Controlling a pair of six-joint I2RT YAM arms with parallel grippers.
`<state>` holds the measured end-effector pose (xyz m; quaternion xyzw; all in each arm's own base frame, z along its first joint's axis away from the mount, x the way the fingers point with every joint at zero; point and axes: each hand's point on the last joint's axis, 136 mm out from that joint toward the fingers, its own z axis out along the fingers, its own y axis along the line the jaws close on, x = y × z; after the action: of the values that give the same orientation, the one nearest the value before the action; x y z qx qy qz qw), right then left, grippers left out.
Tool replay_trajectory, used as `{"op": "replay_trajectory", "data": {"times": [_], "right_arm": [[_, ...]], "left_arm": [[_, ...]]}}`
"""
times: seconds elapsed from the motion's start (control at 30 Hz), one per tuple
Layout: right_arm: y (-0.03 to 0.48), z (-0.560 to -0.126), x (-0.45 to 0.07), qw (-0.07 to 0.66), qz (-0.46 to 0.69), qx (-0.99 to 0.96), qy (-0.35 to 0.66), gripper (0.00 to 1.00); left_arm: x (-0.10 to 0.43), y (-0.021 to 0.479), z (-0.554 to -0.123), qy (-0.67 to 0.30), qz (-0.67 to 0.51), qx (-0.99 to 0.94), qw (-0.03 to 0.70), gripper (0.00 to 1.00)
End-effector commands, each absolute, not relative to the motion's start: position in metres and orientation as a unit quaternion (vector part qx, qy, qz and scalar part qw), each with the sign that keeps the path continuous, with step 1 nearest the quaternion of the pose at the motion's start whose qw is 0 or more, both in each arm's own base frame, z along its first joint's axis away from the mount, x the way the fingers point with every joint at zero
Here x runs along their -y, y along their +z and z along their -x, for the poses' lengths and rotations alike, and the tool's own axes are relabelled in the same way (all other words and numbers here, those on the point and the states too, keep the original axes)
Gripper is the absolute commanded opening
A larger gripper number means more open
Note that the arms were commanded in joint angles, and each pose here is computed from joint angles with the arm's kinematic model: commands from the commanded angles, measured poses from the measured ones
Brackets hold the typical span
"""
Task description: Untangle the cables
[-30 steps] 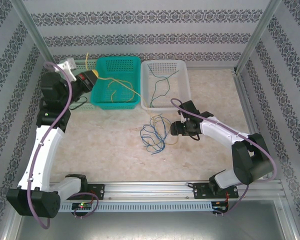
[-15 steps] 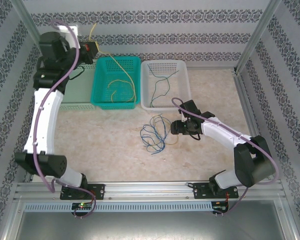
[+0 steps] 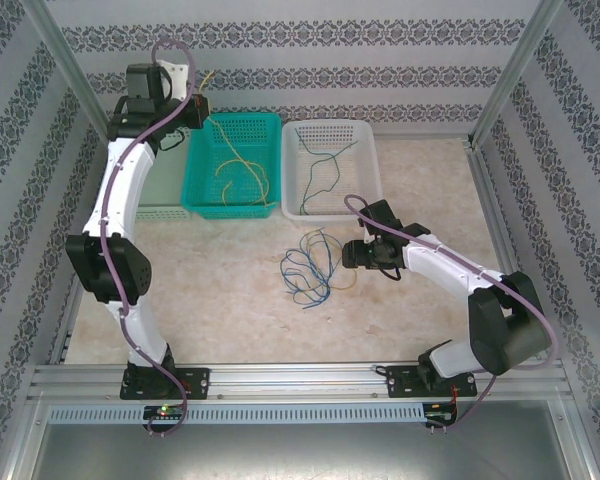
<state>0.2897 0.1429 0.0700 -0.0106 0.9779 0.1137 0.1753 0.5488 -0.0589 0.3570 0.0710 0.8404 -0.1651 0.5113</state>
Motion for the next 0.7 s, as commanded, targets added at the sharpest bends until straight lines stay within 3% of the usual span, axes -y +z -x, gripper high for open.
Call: {"op": "replay_trajectory", "data": {"times": [0.0,0.2,0.4,0.57,0.6,0.67], "right_arm": [[0.074,-0.292,-0.139,0.183,0.002,-0.978,0.104,0.68],[0.078,-0.295,-0.139,0.188,0.003,-0.977,0.104,0.68],[0.077,-0.297,-0.144,0.182,-0.002,-0.977,0.110,0.67],[0.068,-0.298,-0.147,0.159,-0.024,-0.981,0.107,0.64],[0.064,-0.299,-0.148,0.150,-0.030,-0.982,0.106,0.63],[0.058,-0.299,-0.152,0.138,-0.029,-0.984,0.107,0.61]], "left_arm": [[0.039,0.346,-0.558,-0.117,-0.082,-0.854,0.500,0.01],[0.026,0.298,-0.576,-0.103,-0.084,-0.881,0.454,0.02],[0.043,0.291,-0.581,-0.165,-0.080,-0.876,0.447,0.10],[0.062,0.280,-0.570,-0.206,-0.085,-0.878,0.423,0.43],[0.065,0.277,-0.566,-0.207,-0.086,-0.880,0.418,0.55],[0.072,0.277,-0.560,-0.209,-0.092,-0.880,0.416,0.63]]}}
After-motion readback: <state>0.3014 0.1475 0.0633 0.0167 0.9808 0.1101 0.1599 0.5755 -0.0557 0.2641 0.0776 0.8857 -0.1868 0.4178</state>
